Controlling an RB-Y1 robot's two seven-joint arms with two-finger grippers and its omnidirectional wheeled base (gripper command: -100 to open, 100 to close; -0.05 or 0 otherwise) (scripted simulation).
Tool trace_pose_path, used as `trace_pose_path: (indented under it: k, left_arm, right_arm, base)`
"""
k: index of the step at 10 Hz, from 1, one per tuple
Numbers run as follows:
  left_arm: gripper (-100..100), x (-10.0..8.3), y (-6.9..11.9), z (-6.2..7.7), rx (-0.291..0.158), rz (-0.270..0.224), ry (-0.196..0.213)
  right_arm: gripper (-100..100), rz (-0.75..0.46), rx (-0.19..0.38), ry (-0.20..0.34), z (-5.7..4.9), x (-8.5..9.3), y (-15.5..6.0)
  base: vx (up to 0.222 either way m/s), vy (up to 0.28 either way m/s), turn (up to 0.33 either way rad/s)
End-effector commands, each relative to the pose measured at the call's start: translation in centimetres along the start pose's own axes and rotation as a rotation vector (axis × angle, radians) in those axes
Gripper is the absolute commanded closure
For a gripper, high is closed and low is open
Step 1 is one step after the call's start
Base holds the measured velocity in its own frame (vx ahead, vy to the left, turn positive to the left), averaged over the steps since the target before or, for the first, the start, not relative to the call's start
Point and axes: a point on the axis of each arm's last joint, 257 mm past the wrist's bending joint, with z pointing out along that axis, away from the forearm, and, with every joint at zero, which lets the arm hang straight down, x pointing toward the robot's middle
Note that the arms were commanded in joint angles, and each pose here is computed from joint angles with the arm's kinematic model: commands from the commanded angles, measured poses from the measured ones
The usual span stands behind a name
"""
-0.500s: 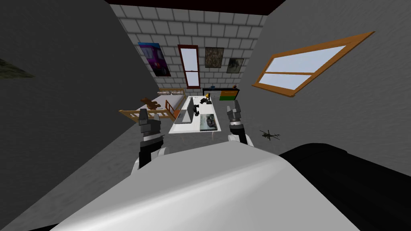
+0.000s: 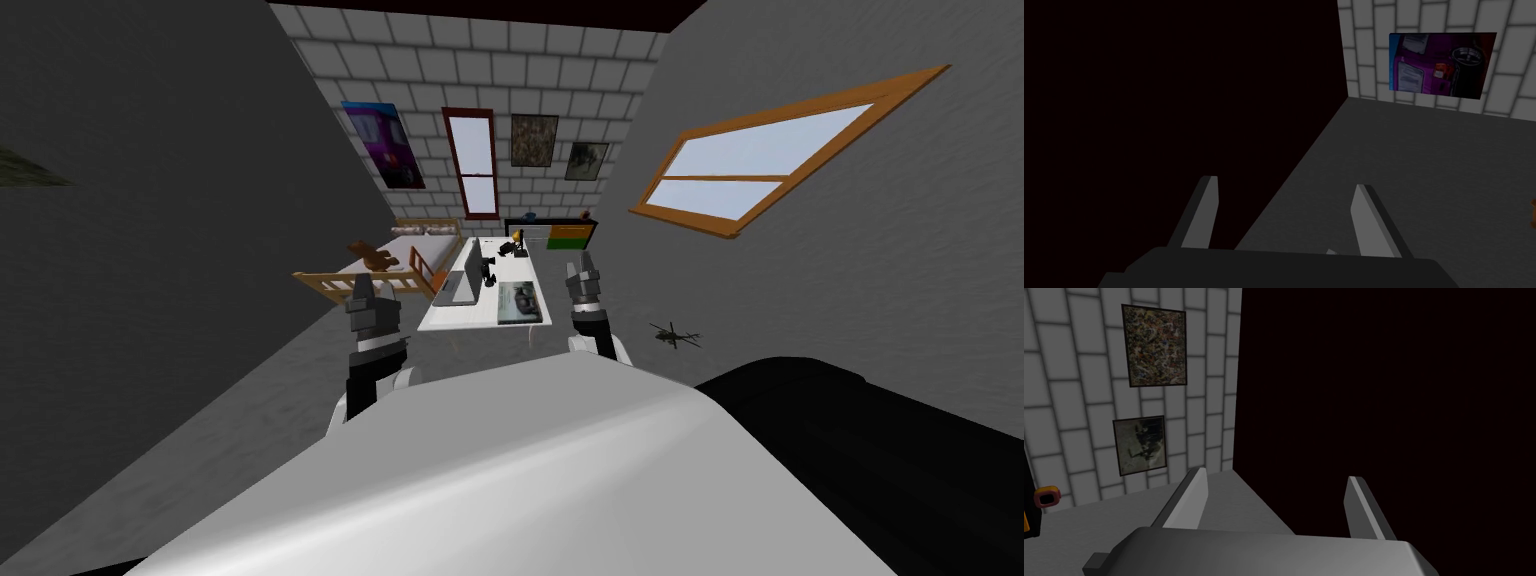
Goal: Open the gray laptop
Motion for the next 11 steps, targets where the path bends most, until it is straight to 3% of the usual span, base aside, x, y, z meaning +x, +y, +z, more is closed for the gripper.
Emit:
trace_pose_path:
  k: [1, 4, 5, 11]
  left_arm:
    - [0, 0.0, 0.0, 0.0, 0.000, 0.000, 0.000]
    - [0, 0.0, 0.0, 0.0, 0.000, 0.000, 0.000]
    - [-100, 0.1, 0.5, 0.1, -0.012, 0.025, 0.027]
    - [-100, -0.6, 4.2, 0.7, -0.113, 0.136, 0.080]
  right_arm:
    - [0, 0.000, 0.000, 0.000, 0.0, 0.0, 0.0]
    - [0, 0.000, 0.000, 0.000, 0.0, 0.0, 0.0]
    - [0, 0.000, 0.000, 0.000, 0.0, 0.0, 0.0]
    - [0, 0.000, 0.001, 0.000, 0.0, 0.0, 0.0]
  base:
    - [0.000, 0.000, 0.000]
    - [0.000, 0.000, 0.000]
    - [0.012, -0.007, -0.072]
    - [0.022, -0.015, -0.130]
